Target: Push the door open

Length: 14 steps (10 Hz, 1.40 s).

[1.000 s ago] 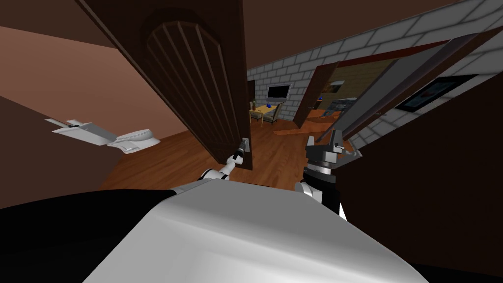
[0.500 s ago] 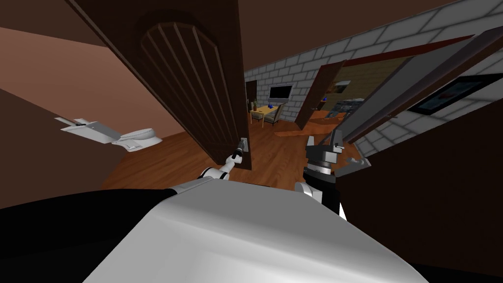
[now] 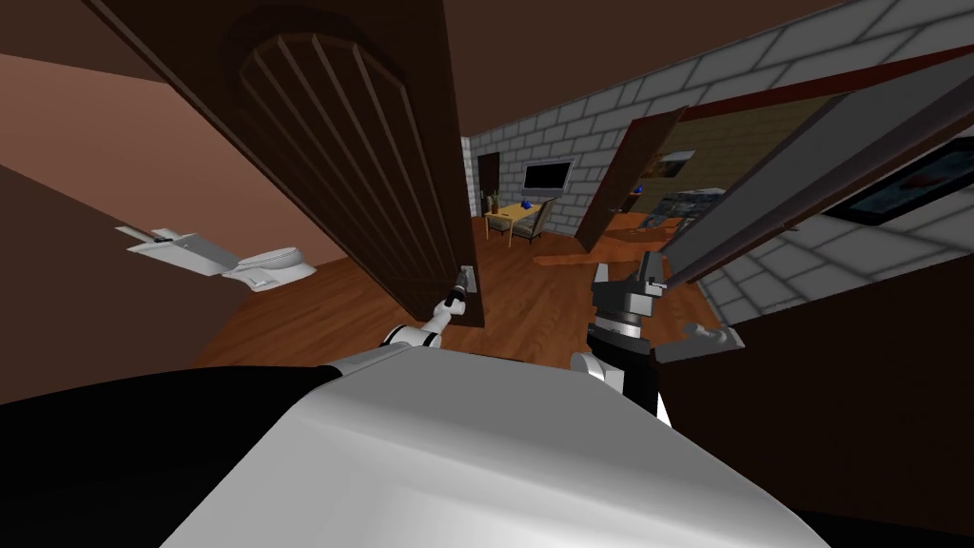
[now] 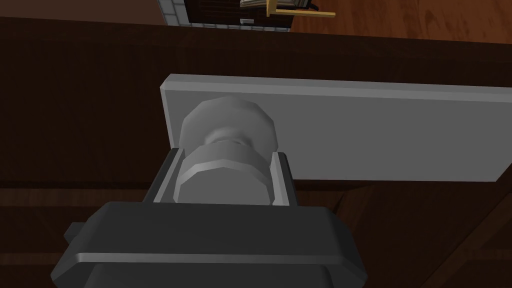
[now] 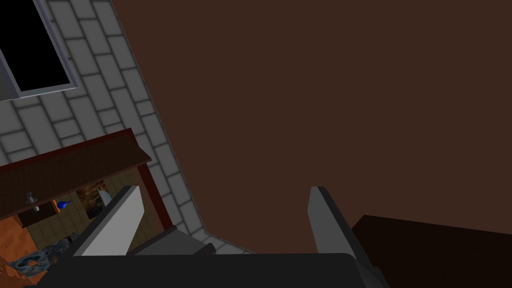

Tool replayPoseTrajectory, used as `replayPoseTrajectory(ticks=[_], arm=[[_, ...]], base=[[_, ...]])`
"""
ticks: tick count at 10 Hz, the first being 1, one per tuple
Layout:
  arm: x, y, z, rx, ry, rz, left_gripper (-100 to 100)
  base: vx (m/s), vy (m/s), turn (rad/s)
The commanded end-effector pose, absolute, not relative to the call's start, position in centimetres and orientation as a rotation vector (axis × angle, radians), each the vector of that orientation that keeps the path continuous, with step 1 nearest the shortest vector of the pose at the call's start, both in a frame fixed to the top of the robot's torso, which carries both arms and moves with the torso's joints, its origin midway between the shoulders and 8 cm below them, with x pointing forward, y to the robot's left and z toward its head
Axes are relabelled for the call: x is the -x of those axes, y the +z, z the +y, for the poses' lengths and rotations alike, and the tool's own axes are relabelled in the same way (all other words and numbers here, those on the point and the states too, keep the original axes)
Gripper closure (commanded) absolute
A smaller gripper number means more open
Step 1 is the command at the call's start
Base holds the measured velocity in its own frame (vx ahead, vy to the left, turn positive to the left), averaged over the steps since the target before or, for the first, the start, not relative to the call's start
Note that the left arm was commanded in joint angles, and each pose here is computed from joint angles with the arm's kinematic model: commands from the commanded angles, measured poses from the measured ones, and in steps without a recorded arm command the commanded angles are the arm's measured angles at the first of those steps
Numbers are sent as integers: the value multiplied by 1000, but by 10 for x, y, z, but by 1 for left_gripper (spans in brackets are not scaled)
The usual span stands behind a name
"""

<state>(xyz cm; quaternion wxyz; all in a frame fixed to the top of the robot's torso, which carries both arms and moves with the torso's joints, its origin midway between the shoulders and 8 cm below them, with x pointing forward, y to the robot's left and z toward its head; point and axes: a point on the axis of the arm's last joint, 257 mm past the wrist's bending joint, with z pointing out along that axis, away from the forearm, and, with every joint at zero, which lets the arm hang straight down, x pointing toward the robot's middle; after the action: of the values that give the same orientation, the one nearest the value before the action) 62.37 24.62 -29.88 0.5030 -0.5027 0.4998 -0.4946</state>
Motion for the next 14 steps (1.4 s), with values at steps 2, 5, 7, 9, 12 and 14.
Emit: replayPoseTrajectory(ticks=[2, 5, 7, 9, 12, 14], arm=[[-625, -297, 269, 1227, -1166, 1176, 100], [-624, -297, 287, 1245, -1143, 1149, 100], [-620, -306, 291, 1263, -1127, 1157, 100], [-623, -296, 301, 1258, -1125, 1128, 100], [-622, -296, 306, 1264, -1118, 1119, 100], [-620, -299, 309, 1271, -1111, 1118, 100]], base=[[110, -113, 55], [131, -115, 67], [129, -90, 28], [72, -41, 21], [134, -87, 47], [74, -47, 22]])
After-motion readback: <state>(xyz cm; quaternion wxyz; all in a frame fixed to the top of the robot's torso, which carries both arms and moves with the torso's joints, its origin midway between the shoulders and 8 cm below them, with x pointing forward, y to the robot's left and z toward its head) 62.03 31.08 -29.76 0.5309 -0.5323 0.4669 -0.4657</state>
